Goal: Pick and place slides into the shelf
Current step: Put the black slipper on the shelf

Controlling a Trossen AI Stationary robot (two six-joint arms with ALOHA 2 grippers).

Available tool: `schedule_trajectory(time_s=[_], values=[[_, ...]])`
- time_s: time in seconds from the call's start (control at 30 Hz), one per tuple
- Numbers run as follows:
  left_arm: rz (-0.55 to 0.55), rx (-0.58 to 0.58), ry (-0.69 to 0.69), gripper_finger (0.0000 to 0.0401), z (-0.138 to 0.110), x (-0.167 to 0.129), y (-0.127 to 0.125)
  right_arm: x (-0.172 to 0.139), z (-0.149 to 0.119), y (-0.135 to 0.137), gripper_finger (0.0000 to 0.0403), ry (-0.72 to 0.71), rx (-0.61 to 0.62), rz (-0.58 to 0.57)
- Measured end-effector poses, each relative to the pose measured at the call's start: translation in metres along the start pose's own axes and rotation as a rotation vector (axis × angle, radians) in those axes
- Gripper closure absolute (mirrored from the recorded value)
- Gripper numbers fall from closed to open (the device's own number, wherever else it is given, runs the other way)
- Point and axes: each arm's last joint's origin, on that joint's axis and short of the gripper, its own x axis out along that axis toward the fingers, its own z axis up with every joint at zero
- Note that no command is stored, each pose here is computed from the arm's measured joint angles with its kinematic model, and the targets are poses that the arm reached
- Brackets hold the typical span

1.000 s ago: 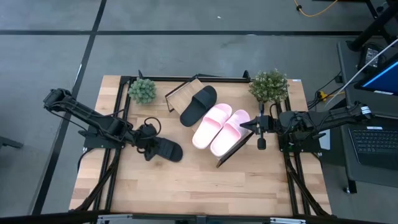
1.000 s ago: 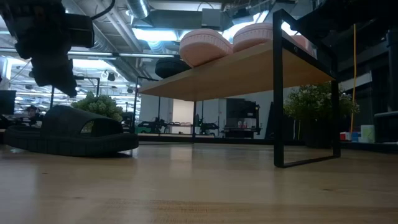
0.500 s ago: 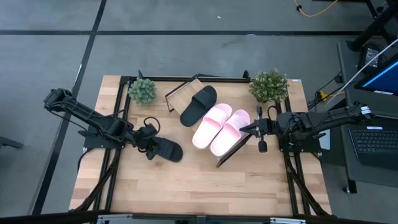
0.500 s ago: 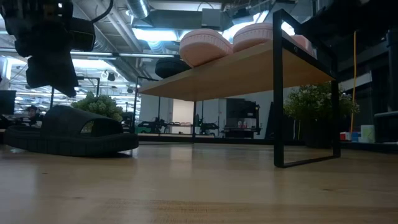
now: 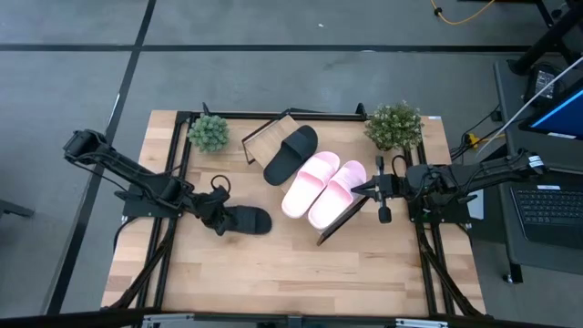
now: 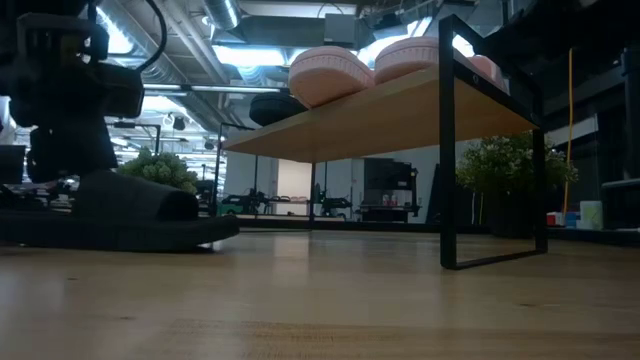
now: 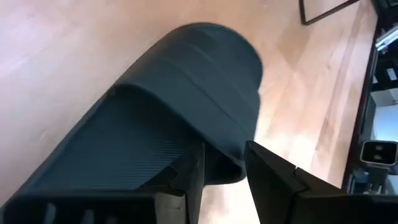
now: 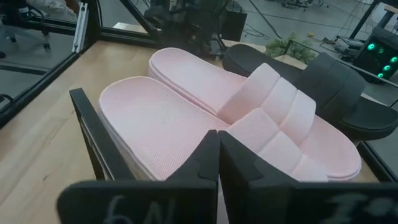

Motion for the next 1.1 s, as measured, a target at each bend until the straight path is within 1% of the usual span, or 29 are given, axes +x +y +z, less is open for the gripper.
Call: schedule_trajectory(time_s=[0.23, 0.43, 0.83, 1.1], values=[[0.012, -0.029, -0.003, 0.0294, -0.003, 0.002, 0.006, 0.0, 0.0, 0.0, 0.0397, 0.0, 0.001, 0.0], [-0.027, -0.008, -0.039, 0.0294, 0.0, 0.002, 0.002, 0.0, 0.0, 0.0, 0.0397, 0.0, 0.004, 0.0], [0.014, -0.031, -0.099, 0.0294, 0.011, 0.004, 0.008, 0.0, 0.0, 0.0, 0.0397, 0.0, 0.007, 0.0], [0.06, -0.044, -0.077, 0.0294, 0.013, 0.017, 0.012, 0.0, 0.0, 0.0, 0.0397, 0.0, 0.008, 0.0]])
